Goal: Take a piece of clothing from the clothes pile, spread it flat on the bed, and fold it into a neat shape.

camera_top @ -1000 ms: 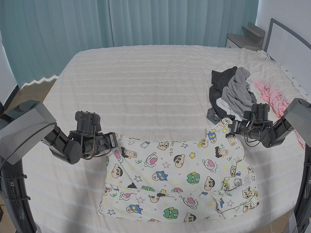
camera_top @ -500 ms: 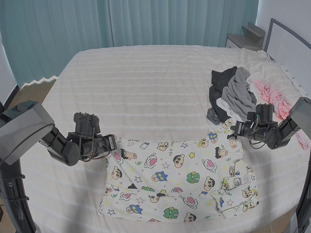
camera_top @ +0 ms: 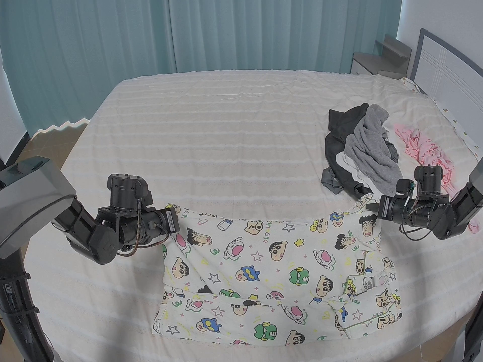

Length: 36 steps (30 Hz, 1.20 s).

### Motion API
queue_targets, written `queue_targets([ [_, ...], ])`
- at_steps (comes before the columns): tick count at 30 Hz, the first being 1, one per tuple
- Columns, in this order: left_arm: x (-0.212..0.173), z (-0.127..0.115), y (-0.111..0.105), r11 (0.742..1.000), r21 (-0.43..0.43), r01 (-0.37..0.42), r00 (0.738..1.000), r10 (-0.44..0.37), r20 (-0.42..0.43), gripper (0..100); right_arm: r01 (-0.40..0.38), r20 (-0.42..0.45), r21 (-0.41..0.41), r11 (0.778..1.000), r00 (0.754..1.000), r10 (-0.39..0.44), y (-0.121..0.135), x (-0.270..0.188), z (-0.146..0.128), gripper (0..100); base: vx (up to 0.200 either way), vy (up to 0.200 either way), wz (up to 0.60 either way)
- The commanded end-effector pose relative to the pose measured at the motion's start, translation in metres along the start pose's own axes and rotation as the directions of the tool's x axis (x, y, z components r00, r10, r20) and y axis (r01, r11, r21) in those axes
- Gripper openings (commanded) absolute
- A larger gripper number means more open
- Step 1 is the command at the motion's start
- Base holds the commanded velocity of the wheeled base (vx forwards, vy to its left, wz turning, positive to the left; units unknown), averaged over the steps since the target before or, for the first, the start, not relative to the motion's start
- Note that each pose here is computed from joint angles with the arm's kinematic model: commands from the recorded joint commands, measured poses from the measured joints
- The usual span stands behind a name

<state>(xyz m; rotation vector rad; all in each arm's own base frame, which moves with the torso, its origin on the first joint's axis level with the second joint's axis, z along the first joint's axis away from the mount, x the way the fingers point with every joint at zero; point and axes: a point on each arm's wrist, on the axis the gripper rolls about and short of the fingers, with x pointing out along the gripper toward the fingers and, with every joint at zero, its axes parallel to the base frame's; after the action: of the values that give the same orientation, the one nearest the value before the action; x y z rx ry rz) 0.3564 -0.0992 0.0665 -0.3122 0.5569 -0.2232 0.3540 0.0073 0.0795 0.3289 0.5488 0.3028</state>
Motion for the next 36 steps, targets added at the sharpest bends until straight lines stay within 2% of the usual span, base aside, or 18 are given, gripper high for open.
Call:
queue_targets([
  [1,-0.002,-0.01,-0.004,1.0,0.013,0.016,1.0,-0.016,-0.001,0,-0.011,0.023,-0.003,1.0,1.0,0.011,0.005,-0.018,0.005,0,0.0,0.0,0.0],
  [10,-0.01,-0.021,-0.001,0.999,0.046,0.028,1.0,-0.028,0.0,0,-0.043,0.002,0.004,0.999,0.999,0.043,0.007,-0.037,-0.003,0,0.0,0.0,0.0],
  [15,-0.015,-0.023,0.0,0.998,0.05,0.045,0.998,-0.048,0.048,0,-0.054,-0.015,0.018,0.998,0.998,0.054,0.004,-0.047,-0.01,0,0.0,0.0,0.0],
  [22,-0.011,-0.023,0.002,0.999,0.04,0.035,0.998,-0.037,0.058,0,-0.048,-0.019,0.028,0.998,0.999,0.049,0.001,-0.045,-0.011,0,0.0,0.0,0.0],
  [25,0.002,-0.028,0.006,0.999,0.036,0.027,0.999,-0.028,0.04,0,-0.046,-0.033,0.036,0.998,0.998,0.047,-0.002,-0.038,-0.013,0,0.0,0.0,0.0],
  [26,0.008,-0.03,0.008,0.999,0.035,0.021,0.999,-0.022,0.033,100,-0.046,-0.035,0.038,0.998,0.998,0.047,-0.003,-0.036,-0.013,0,0.0,0.0,0.0],
  [30,0.043,-0.042,0.02,1.0,0.026,-0.004,1.0,0.003,0.005,100,-0.043,-0.045,0.045,0.998,0.998,0.045,-0.006,-0.029,-0.014,0,0.0,0.0,0.0],
  [36,0.086,-0.041,0.042,0.999,0.004,-0.034,0.999,0.033,0.033,100,-0.037,-0.051,0.048,0.998,0.998,0.039,-0.01,-0.021,-0.015,0,0.0,0.0,0.0],
])
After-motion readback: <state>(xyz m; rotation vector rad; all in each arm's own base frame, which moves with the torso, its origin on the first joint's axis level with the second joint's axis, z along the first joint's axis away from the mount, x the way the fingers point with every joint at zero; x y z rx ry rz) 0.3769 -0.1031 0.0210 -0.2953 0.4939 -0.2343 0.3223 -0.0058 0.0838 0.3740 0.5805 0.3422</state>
